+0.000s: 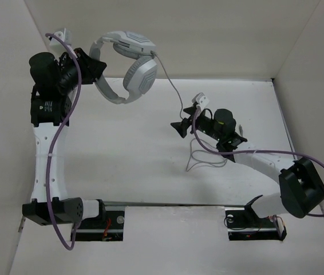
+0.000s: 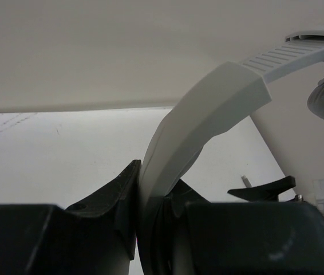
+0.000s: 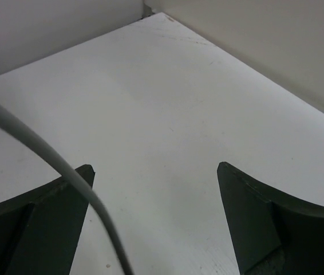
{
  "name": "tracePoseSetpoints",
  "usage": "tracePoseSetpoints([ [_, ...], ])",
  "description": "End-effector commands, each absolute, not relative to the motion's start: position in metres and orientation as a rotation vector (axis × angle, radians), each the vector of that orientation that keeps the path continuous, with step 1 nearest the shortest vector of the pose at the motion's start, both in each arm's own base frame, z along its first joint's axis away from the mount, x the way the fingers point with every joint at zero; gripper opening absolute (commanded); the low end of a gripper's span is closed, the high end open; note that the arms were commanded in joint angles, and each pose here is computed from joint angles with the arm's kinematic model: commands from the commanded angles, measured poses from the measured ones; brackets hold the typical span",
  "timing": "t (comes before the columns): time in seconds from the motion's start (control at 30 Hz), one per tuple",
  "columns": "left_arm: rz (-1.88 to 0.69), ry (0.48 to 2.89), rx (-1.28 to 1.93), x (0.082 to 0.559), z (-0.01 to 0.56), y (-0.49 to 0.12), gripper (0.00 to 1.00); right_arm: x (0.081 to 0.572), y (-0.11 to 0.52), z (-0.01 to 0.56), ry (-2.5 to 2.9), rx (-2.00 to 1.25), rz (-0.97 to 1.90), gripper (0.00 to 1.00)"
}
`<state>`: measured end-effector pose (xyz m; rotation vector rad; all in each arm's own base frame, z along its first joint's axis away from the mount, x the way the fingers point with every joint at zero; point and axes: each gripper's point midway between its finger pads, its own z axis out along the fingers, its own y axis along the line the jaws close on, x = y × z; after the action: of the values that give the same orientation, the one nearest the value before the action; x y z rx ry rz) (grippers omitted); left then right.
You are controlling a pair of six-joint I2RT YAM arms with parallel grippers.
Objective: Wrap the headphones
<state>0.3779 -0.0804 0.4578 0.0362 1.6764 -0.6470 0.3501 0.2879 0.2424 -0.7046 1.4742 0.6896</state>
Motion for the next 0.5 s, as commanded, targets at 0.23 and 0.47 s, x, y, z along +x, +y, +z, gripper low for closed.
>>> tracePoseSetpoints([
  [0.23, -0.738, 1.477, -0.023, 0.364, 0.532, -0.070, 0.00, 0.326, 0.304, 0.230, 1.451, -0.868, 0.754, 0.48],
  [0.47, -0.722, 1.486, -0.100, 0.370, 0.521, -0.058, 0.00, 0.322, 0.300, 0.254, 1.437, -0.901, 0.738, 0.00],
])
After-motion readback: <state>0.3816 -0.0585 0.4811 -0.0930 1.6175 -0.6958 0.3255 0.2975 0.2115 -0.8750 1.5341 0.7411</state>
